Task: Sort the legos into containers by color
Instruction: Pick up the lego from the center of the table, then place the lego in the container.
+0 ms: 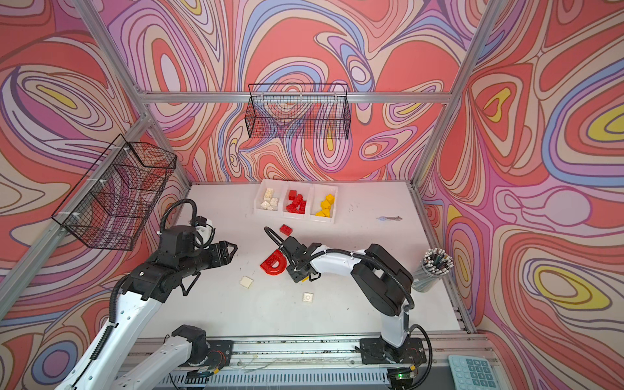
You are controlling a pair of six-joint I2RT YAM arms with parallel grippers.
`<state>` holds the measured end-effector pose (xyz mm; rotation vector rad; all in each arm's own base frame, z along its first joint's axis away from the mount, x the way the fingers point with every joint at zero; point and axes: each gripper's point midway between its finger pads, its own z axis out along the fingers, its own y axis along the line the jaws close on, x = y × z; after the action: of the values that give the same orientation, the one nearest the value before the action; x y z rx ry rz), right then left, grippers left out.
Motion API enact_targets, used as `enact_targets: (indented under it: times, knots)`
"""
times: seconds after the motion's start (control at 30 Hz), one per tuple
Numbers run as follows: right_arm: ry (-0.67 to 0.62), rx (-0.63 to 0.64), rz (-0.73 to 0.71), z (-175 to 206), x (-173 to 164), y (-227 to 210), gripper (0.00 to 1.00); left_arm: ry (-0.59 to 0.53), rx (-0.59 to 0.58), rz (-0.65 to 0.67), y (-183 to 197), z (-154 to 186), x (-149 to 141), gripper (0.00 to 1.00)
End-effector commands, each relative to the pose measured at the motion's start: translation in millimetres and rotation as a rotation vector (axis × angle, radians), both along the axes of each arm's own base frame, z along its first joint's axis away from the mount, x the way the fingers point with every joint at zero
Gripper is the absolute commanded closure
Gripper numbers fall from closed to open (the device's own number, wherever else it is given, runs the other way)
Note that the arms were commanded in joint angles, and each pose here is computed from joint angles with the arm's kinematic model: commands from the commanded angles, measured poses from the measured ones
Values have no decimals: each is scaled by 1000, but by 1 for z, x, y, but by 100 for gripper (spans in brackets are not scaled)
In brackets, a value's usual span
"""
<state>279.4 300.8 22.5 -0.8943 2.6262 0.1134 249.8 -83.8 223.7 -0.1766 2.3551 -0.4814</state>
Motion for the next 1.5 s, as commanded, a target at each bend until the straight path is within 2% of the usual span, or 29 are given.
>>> enact_targets:
  times: [0.0,0.27,0.5,0.73,1.13,1.4,1.47]
  knots:
    - [-16,-22,-13,7,2,-3,82,-22,1,3,1,1,2,26]
    - [-109,26,-41,47,27,8,84,16,-26,-11,-4,-10,-1,26]
    - [-127,145,-148,80,91,-1,84,71,-70,-30,-10,-25,-13,26]
    - [-138,314,-303,103,163,-38,84,69,-89,-40,-12,-29,-22,26]
    - [-171,520,-512,114,269,-91,85,111,-93,-81,-20,-37,-17,26]
    - [-179,579,-549,111,304,-100,84,107,-92,-79,-19,-37,-17,26]
    - [-187,580,-548,112,309,-99,81,113,-91,-80,-19,-38,-18,26]
